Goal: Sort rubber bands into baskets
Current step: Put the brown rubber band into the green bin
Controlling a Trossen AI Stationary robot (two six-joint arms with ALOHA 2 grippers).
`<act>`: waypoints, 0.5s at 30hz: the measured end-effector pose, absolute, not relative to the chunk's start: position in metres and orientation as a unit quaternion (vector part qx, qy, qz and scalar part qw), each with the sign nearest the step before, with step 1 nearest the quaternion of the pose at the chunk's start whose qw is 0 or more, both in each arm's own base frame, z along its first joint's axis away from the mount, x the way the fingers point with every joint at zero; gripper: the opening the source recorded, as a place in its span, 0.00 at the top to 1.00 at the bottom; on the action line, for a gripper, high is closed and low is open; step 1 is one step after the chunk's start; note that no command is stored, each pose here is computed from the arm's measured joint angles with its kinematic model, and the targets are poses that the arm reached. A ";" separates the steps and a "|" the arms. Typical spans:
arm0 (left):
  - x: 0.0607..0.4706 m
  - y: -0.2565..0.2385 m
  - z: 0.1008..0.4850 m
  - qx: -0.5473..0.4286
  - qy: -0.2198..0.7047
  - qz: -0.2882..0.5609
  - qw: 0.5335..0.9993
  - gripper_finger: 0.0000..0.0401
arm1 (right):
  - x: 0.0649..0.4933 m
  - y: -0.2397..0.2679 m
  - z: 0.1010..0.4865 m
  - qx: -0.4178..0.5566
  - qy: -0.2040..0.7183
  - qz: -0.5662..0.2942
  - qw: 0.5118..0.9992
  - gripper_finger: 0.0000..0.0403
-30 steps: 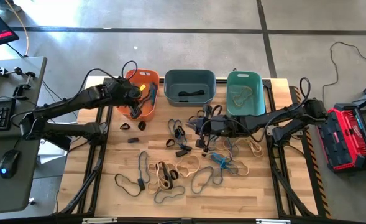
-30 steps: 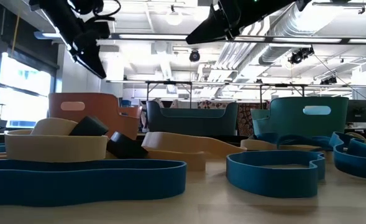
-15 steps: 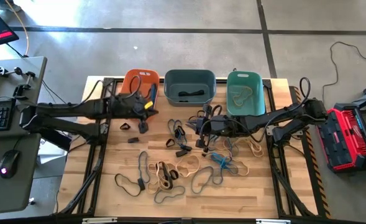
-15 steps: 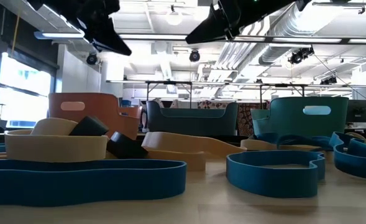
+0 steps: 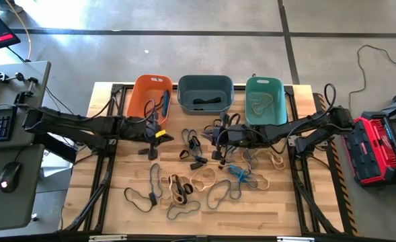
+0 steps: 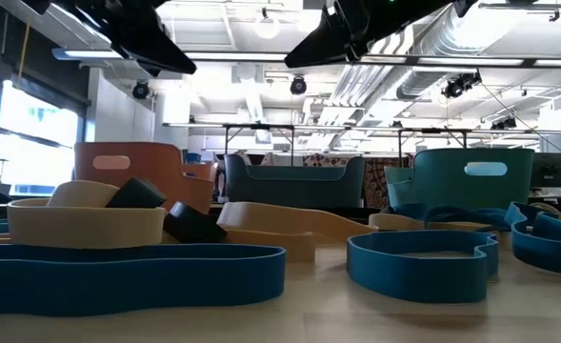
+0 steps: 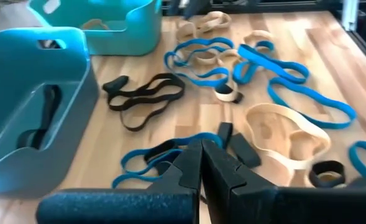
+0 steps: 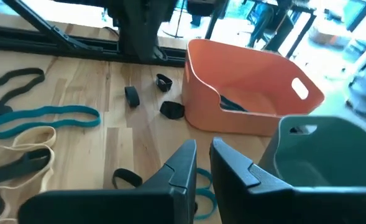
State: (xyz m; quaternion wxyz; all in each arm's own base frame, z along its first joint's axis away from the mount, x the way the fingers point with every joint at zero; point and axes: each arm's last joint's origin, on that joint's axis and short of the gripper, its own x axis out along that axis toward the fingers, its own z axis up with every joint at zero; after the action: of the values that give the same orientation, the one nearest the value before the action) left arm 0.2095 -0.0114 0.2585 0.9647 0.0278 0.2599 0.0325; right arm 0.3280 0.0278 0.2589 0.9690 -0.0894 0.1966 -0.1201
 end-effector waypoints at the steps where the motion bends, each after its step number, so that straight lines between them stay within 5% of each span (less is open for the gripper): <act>1: 0.209 -0.013 0.258 0.027 0.260 0.028 0.965 1.00 | 0.327 0.028 0.258 -0.086 0.203 -0.121 0.968 0.92; 15: 0.208 -0.028 0.258 0.027 0.261 0.011 0.965 1.00 | 0.330 0.043 0.229 -0.069 0.274 -0.123 0.951 1.00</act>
State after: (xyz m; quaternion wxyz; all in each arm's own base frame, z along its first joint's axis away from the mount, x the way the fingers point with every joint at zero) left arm 0.2075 -0.0277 0.2580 0.9649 0.0270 0.2608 0.0115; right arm 0.3296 0.0428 0.2290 0.9513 -0.0694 0.2738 -0.1234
